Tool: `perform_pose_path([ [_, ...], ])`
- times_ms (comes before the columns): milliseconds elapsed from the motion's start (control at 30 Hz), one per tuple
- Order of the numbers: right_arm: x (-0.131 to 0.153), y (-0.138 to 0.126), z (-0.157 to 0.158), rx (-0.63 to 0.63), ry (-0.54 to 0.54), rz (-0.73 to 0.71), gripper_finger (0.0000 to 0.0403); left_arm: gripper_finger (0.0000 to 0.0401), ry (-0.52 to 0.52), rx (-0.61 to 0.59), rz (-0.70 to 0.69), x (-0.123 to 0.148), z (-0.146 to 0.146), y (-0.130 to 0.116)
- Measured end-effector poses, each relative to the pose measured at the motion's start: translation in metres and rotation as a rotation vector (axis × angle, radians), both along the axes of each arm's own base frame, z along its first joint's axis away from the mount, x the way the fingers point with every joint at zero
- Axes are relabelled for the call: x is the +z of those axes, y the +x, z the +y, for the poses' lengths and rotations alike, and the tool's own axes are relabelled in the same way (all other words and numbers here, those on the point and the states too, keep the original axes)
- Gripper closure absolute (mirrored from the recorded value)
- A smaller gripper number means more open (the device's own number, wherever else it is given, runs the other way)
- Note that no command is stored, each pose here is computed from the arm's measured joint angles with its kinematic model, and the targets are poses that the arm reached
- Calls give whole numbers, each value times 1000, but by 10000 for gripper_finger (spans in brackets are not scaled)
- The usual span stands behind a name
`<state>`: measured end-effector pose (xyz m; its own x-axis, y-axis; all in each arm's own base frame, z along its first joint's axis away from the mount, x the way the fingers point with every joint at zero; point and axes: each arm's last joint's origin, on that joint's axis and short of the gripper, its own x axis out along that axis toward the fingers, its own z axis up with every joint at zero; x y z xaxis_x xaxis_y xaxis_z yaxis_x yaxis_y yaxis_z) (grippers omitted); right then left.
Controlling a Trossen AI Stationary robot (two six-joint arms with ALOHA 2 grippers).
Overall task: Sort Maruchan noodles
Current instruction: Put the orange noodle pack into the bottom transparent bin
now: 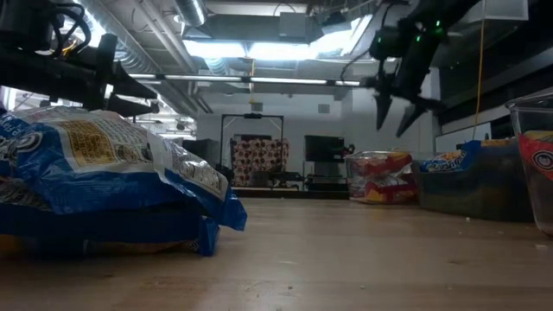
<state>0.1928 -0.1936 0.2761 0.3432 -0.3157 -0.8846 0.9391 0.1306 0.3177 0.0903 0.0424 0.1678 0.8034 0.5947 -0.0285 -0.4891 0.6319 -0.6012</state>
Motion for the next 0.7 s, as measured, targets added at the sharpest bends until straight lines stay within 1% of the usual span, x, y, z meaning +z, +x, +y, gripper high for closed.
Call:
perform_pose_path([
  [67, 13, 5, 7, 55, -58, -20, 192, 254, 12, -48, -11, 2, -1, 1],
  [133, 22, 12, 18, 127, -98, -49, 194, 254, 41, -127, -5, 3, -3, 2],
  [167, 26, 16, 24, 159, -110, -66, 195, 254, 38, -164, 4, 2, -4, 2],
  [233, 29, 24, 38, 221, -115, -77, 197, 254, -18, -217, 20, -2, -5, 4],
  [300, 29, 32, 52, 272, -112, -70, 197, 254, -80, -253, 67, -2, -7, 4],
  [367, 29, 40, 65, 327, -118, -72, 197, 254, -99, -285, 113, 5, -8, 3],
  [467, 29, 49, 85, 396, -134, -64, 198, 254, -67, -305, 185, 24, -9, 5],
  [533, 29, 54, 96, 431, -151, -55, 198, 254, -52, -287, 229, 38, -8, 8],
  [600, 29, 58, 106, 459, -169, -45, 198, 254, -69, -269, 298, 46, -6, 13],
  [700, 30, 62, 117, 489, -190, -39, 198, 254, -124, -290, 408, 49, -4, 22],
])
